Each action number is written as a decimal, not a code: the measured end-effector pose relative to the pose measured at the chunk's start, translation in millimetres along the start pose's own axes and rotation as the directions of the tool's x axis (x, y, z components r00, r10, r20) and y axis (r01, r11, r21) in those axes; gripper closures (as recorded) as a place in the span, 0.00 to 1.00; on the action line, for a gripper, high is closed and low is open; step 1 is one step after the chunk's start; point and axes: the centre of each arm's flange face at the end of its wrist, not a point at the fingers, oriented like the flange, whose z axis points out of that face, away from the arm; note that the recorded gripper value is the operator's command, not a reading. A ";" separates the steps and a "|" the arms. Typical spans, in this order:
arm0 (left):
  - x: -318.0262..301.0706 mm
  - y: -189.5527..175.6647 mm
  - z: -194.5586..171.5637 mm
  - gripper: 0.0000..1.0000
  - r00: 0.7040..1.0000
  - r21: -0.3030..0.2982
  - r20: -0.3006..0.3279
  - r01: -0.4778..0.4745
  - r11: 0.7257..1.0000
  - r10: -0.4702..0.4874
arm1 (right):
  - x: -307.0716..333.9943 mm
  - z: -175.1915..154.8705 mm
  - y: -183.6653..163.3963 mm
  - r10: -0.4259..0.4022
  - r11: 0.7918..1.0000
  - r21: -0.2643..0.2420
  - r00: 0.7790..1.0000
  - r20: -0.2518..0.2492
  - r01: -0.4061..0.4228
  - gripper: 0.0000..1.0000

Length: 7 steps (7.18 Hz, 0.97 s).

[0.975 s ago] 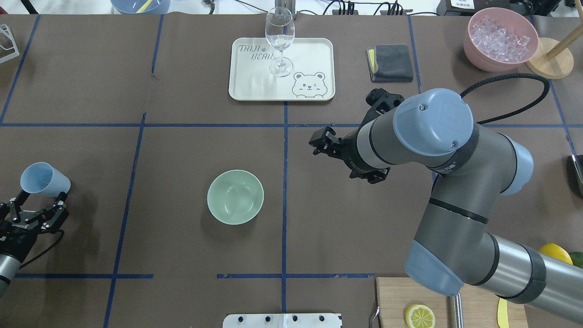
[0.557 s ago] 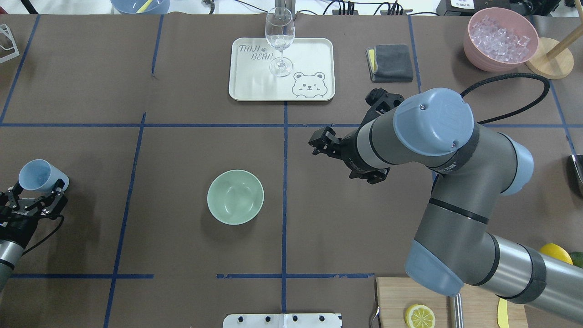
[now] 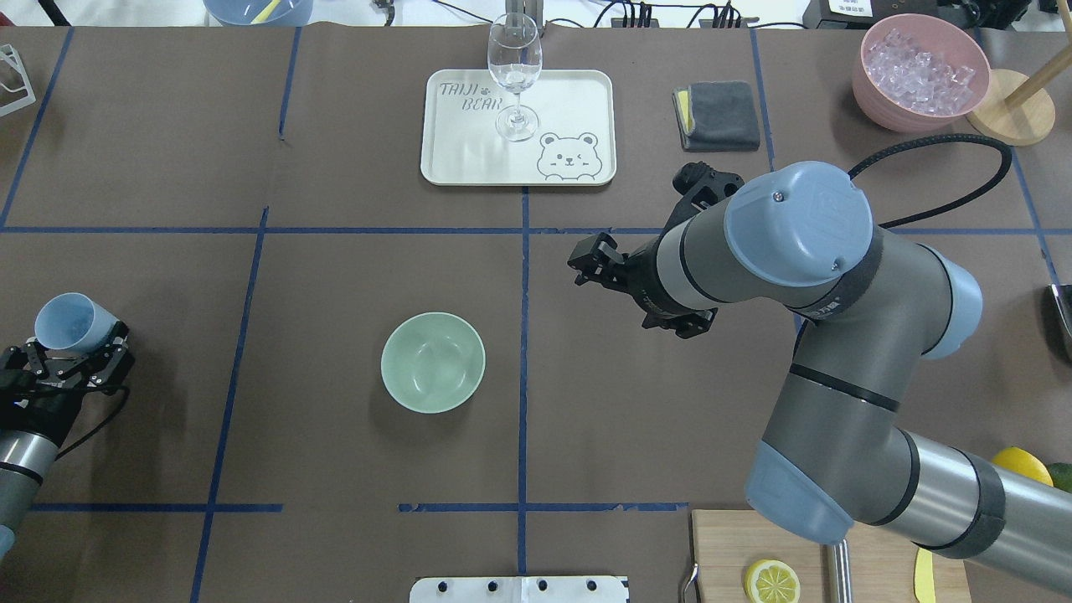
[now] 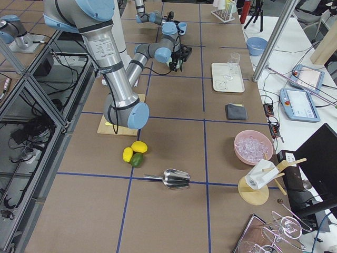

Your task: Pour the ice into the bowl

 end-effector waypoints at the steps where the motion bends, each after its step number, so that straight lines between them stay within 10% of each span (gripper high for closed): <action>1: 4.0 0.0 5.3 0.01 1.000 0.001 0.003 0.002 1.000 -0.002 | -0.2 -0.3 0.1 0.000 1.000 0.000 1.000 0.000 0.000 0.00; 2: 8.3 1.4 9.0 0.13 1.000 0.003 0.004 0.005 1.000 -0.005 | -0.2 -0.6 -0.1 -0.001 1.000 -0.001 1.000 0.001 0.001 0.00; 5: 9.0 -0.3 14.1 1.00 1.000 0.010 0.011 0.010 1.000 -0.010 | -1.1 -1.9 0.1 0.000 1.000 -0.001 1.000 0.003 0.000 0.00; 7: 10.6 -6.9 14.2 1.00 1.000 0.010 -0.006 0.009 1.000 -0.009 | -0.9 -1.8 0.0 0.000 1.000 -0.001 1.000 0.002 0.000 0.00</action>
